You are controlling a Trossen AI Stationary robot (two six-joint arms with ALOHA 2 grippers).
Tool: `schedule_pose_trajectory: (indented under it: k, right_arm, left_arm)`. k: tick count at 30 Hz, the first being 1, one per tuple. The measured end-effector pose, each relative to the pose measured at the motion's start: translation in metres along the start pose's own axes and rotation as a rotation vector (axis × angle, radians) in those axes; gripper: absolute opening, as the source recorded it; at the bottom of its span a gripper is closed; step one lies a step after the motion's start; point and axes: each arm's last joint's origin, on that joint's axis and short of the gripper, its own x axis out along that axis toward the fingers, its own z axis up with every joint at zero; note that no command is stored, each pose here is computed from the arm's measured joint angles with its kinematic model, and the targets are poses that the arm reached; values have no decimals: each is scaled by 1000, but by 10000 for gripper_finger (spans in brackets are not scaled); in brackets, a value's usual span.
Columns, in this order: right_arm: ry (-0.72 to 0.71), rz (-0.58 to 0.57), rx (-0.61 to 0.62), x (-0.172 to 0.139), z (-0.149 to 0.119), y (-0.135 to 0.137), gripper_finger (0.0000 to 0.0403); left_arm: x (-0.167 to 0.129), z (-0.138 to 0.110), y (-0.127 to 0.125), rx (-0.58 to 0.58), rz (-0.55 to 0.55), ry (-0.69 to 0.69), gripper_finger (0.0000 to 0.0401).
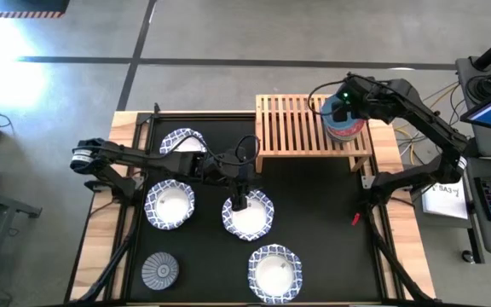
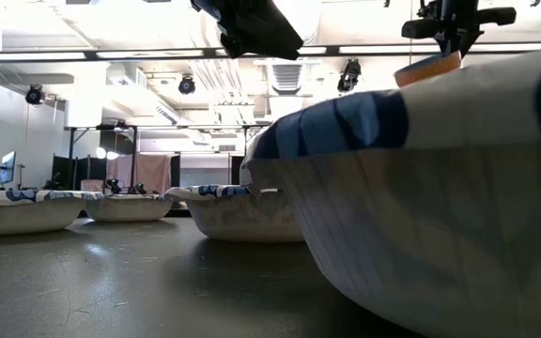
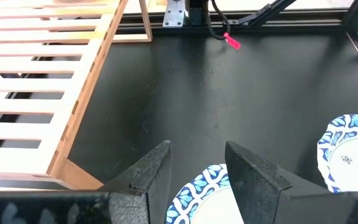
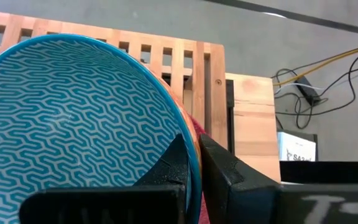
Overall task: Place and stack bowls onto a shelf
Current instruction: Stack the light blue bowl on top of the red bowl on the shelf
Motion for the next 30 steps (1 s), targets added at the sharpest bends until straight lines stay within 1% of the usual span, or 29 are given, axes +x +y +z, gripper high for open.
schedule_pose_trajectory:
  k: [11,22,25,30]
  right_arm:
    - [12,43,-1,-5,-3,-7,13]
    - [52,7,-63,8,-9,-4,15]
    - [54,0,-53,9,-8,-6,29]
    - [50,-3,-49,9,-8,-7,71]
  left_arm:
    - [0,0,0,0,0,1,135]
    - [0,-1,0,1,0,8,135]
    - [0,-1,0,2,0,14,135]
    - [0,-2,0,3,0,17,135]
